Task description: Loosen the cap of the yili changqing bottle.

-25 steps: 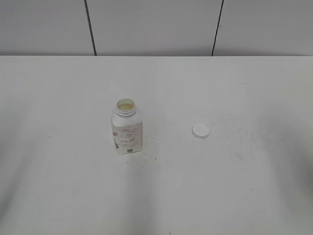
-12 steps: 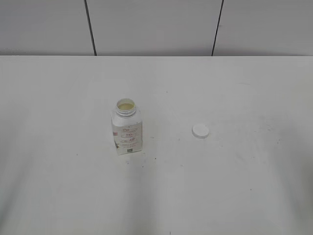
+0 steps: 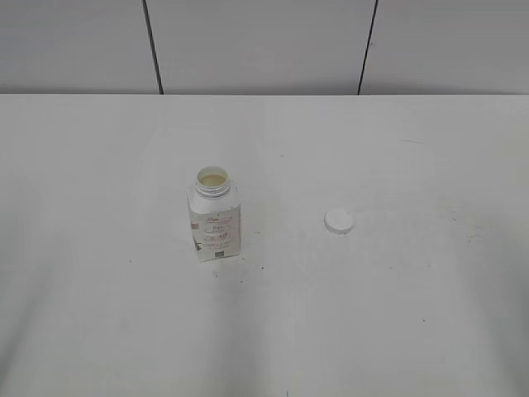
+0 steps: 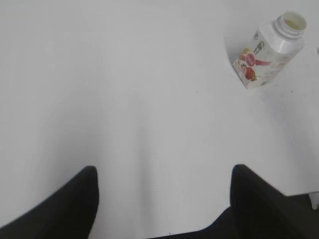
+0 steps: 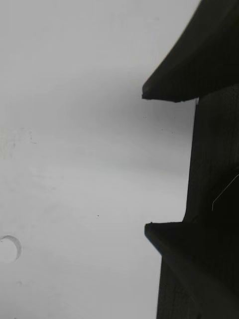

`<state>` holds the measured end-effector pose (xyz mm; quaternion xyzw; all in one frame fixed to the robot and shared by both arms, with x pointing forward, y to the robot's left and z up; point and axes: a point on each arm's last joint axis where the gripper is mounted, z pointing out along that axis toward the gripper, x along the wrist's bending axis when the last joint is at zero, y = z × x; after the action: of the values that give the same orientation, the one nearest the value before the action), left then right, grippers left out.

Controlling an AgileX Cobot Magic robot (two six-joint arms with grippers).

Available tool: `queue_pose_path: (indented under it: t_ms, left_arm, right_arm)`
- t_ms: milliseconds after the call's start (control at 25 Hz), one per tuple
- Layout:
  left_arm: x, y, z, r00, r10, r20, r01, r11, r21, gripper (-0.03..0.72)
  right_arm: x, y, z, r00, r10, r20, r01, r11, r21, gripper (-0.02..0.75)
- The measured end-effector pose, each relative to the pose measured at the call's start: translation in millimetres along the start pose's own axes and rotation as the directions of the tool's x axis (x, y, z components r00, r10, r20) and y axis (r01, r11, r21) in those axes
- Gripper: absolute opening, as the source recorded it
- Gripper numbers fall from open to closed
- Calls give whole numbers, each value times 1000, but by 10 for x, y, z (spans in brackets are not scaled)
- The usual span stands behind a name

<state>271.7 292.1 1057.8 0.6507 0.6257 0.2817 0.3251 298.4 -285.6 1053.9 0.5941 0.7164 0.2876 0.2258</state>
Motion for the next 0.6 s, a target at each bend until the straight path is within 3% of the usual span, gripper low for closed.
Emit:
queue_pose_path:
  t_ms: [240, 600]
  left_arm:
    - [-21, -73, -105, 1000, 8, 0, -8, 997, -75, 499]
    - [-53, -179, -252, 1000, 21, -1, -20, 982, -185, 493]
  right_arm:
    - [11, -156, -81, 1000, -4, -1, 4, 1000, -15, 587]
    - [30, -331, -305, 1000, -14, 6, 15, 982, -188, 587]
